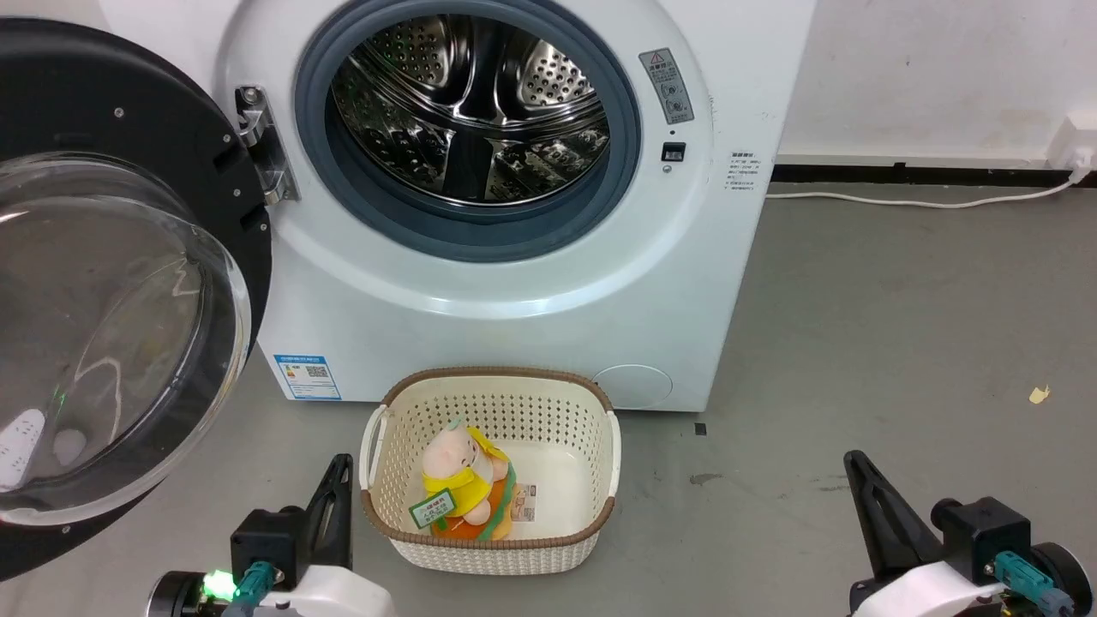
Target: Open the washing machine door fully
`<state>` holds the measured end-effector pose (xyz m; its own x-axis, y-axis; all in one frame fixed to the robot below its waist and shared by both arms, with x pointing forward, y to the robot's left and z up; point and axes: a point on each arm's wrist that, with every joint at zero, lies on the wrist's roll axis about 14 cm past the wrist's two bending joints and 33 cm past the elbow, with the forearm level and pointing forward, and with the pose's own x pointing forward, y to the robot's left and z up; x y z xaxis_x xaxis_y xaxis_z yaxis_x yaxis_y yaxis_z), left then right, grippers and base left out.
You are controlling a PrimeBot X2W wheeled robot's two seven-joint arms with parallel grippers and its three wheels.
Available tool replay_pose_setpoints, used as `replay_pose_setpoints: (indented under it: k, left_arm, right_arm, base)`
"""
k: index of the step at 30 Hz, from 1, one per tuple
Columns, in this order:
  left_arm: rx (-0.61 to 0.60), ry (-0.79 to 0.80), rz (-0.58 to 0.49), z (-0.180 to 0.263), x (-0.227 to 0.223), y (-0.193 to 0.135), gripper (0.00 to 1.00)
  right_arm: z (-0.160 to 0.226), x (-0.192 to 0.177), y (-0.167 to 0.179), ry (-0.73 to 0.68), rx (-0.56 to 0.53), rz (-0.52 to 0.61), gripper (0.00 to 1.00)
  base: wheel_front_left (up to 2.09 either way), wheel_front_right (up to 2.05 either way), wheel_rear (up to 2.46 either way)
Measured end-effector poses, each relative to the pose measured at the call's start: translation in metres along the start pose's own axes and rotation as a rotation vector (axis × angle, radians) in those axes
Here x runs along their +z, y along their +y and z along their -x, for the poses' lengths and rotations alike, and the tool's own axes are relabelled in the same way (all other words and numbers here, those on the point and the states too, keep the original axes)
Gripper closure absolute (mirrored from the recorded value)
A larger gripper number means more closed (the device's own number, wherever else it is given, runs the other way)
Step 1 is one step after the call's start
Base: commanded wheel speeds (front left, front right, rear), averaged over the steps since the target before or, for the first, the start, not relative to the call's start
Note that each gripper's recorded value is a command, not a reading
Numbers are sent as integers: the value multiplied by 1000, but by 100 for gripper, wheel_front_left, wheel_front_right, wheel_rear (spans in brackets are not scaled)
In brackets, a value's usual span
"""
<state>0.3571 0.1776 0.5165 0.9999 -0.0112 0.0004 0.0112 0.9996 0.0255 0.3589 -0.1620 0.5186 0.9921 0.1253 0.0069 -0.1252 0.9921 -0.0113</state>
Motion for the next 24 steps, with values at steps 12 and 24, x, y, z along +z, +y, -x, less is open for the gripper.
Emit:
replay_pose_setpoints:
  k: [12, 24]
  left_arm:
    - [-1, 10, -7, -5, 1, -1, 100]
    - [4, 15, -16, -10, 4, -1, 100]
  right_arm:
    - [-3, -1, 0, 20, 0, 10, 100]
    - [-7, -1, 0, 33, 2, 22, 100]
  base:
    - [0, 0, 0]
    - [0, 0, 0]
